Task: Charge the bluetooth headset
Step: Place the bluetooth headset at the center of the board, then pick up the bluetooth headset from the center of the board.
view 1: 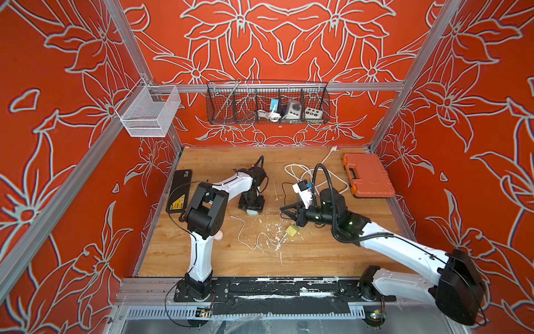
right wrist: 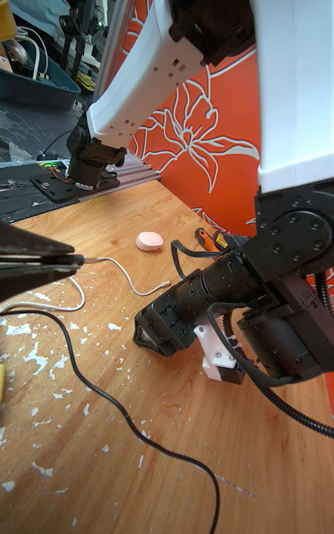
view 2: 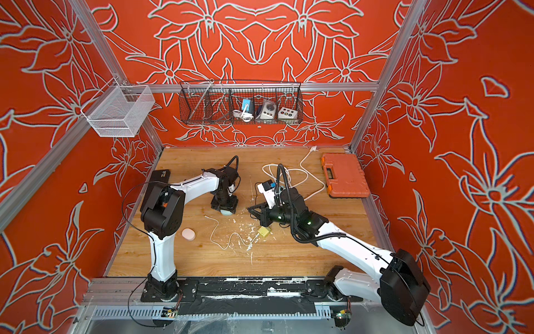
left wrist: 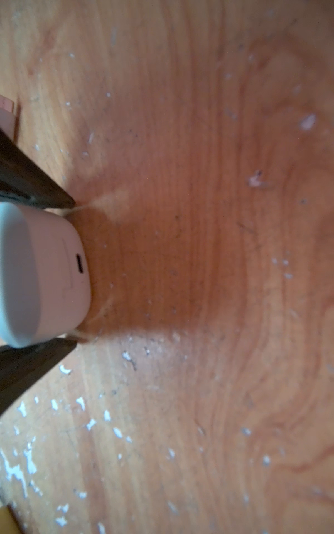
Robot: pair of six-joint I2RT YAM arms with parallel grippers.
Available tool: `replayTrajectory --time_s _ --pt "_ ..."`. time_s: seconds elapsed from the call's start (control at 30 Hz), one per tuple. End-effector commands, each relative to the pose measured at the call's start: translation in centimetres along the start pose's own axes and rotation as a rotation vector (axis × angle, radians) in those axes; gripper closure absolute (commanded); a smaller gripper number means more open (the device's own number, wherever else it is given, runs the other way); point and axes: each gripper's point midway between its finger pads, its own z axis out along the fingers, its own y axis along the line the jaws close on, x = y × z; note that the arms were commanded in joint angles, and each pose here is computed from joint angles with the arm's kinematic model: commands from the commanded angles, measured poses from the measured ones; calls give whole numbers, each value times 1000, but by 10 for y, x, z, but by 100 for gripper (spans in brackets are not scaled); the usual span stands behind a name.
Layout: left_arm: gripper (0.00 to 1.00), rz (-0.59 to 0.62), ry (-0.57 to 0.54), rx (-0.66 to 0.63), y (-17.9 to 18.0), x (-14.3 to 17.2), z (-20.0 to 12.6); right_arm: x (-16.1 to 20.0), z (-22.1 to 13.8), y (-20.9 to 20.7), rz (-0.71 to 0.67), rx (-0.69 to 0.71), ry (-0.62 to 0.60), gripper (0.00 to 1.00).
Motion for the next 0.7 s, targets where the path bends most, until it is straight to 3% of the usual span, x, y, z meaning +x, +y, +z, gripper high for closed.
replayTrajectory --time_s 0.0,0.4,0.67 --pt "27 -60 -6 5 0 7 -1 -3 -4 -3 -7 17 -20 100" --pt "26 -352 -107 62 2 16 3 -2 -2 -3 -2 11 -16 99" --pt "27 -372 -152 66 3 14 9 0 -1 -5 0 18 -9 100"
